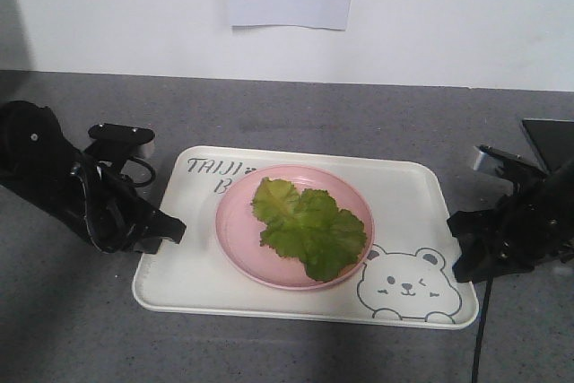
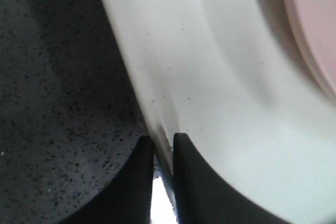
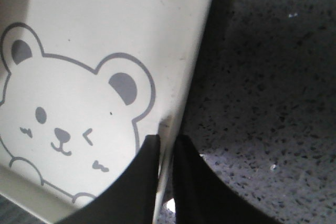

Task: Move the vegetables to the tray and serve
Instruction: 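Lower the tray onto the counter with both grippers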

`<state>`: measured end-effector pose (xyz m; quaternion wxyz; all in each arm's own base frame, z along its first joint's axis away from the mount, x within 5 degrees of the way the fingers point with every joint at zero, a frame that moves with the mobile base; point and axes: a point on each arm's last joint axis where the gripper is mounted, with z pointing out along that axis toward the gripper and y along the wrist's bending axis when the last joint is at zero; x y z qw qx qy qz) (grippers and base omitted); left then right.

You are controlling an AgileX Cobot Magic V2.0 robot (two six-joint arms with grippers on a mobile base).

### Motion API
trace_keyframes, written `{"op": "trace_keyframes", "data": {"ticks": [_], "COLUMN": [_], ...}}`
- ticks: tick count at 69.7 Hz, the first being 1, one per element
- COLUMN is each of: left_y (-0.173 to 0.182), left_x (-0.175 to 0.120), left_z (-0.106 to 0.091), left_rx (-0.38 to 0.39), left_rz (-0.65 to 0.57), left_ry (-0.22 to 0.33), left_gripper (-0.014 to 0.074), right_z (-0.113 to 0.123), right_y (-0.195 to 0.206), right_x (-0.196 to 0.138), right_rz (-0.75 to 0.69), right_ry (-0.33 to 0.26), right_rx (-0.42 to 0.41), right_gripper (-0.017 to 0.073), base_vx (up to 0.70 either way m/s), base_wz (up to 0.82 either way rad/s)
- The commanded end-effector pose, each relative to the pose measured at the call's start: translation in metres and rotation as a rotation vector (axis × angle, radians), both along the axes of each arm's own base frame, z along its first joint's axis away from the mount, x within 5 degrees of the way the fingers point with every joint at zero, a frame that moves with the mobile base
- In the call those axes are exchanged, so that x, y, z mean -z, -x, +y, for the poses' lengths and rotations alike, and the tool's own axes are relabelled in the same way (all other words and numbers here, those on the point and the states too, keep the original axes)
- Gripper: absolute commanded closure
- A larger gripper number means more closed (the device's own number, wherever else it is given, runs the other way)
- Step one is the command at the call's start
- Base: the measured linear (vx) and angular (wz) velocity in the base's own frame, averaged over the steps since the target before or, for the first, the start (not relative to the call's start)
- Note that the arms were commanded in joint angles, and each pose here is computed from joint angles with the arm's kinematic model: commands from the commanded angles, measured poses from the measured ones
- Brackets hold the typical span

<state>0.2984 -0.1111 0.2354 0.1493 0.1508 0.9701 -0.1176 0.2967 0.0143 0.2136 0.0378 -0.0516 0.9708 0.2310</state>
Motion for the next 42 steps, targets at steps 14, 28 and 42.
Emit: {"op": "trace_keyframes", "data": {"ticks": [14, 28, 42], "left_y": [-0.0021, -0.0004, 0.0011], "left_x": [-0.0222, -0.0212, -0.02], "left_z": [-0.0075, -0.0077, -0.007], "left_rx": [0.009, 0.011, 0.021], "left_rz": [-0.104, -0.08, -0.063], "left_ry": [0.065, 0.066, 0.054], "left_gripper": [0.0599, 0.0594, 0.0533], "right_z": [0.0096, 0.0096, 0.0084], "right_y": [0.001, 0.0032, 0.0033], "right_x": [-0.0207, -0.0205, -0.0198], "right_rz": [-0.051, -0.032, -0.033], "right_ry": [-0.076, -0.076, -0.06], "right_rx": [-0.027, -0.042, -0.046], "right_gripper": [0.0557, 0.0552, 0.052], "base_vx": [0.0, 0.0, 0.0], "base_wz": [0.0, 0.0, 0.0]}}
